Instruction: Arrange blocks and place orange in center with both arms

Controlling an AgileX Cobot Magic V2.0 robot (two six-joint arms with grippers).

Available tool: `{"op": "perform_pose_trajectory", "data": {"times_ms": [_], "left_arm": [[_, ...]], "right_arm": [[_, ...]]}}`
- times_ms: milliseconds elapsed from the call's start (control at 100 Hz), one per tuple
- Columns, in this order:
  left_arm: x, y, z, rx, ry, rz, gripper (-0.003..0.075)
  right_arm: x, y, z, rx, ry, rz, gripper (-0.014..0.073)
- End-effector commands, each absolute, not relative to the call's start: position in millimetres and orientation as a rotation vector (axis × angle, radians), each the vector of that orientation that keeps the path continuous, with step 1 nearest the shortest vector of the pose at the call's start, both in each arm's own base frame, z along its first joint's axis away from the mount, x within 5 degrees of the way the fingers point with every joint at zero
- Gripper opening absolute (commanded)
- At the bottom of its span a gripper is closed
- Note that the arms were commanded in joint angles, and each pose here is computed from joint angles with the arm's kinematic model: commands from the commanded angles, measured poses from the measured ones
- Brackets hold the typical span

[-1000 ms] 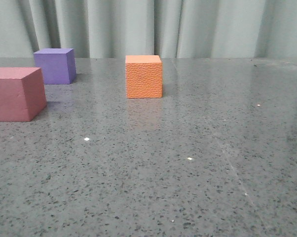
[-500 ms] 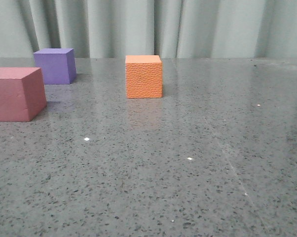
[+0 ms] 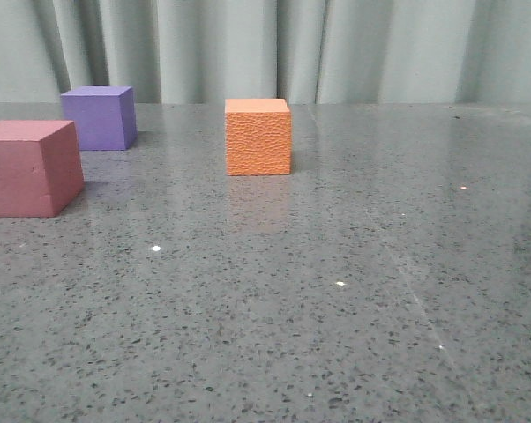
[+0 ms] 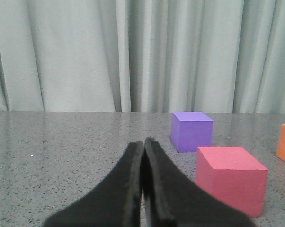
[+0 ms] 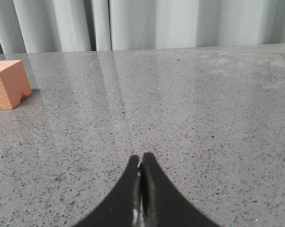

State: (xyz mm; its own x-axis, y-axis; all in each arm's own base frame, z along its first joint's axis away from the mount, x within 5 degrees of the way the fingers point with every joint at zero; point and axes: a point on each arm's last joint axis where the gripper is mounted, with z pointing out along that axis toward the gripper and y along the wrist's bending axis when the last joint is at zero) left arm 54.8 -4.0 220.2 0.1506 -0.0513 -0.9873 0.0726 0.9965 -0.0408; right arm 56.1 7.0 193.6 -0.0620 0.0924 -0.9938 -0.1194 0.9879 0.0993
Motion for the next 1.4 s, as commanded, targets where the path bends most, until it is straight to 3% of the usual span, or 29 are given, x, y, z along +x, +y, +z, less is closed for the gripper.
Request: {"op": "perform_pose_trajectory", "data": {"times_ms": [0, 250, 450, 740, 950, 1160, 1270, 1390], "left_arm": [[53, -5, 214, 0.025, 1.341, -0.105, -0.0013], [46, -3, 255, -0.049, 1.322, -0.157, -0.0013], [53, -2, 302, -0.137, 1.578, -0.209, -0.0013], [101, -7, 365, -0.178, 1.906, -0.216, -0.0013], [135, -8, 380, -0.186, 2.023, -0.199, -0.0013], [152, -7, 374, -0.179, 2.082, -0.155, -0.001], [154, -6, 373, -0.156, 2.09, -0.129, 0.0059], [154, -6, 373, -0.092, 2.092, -0.092, 0.0293]], "right_arm": [[54, 7, 207, -0.018, 1.502, 0.177, -0.0067], [54, 7, 207, -0.018, 1.502, 0.177, -0.0067], [54, 7, 207, -0.018, 1.502, 0.177, -0.0067], [54, 7, 207, -0.018, 1.502, 0.177, -0.0067], [54, 7, 207, -0.018, 1.502, 0.177, -0.0067], [54, 7, 207, -0.018, 1.502, 0.177, -0.0067], [54, 7, 207, -0.018, 1.502, 0.177, -0.0067], [54, 7, 207, -0.018, 1.502, 0.177, -0.0067]]}}
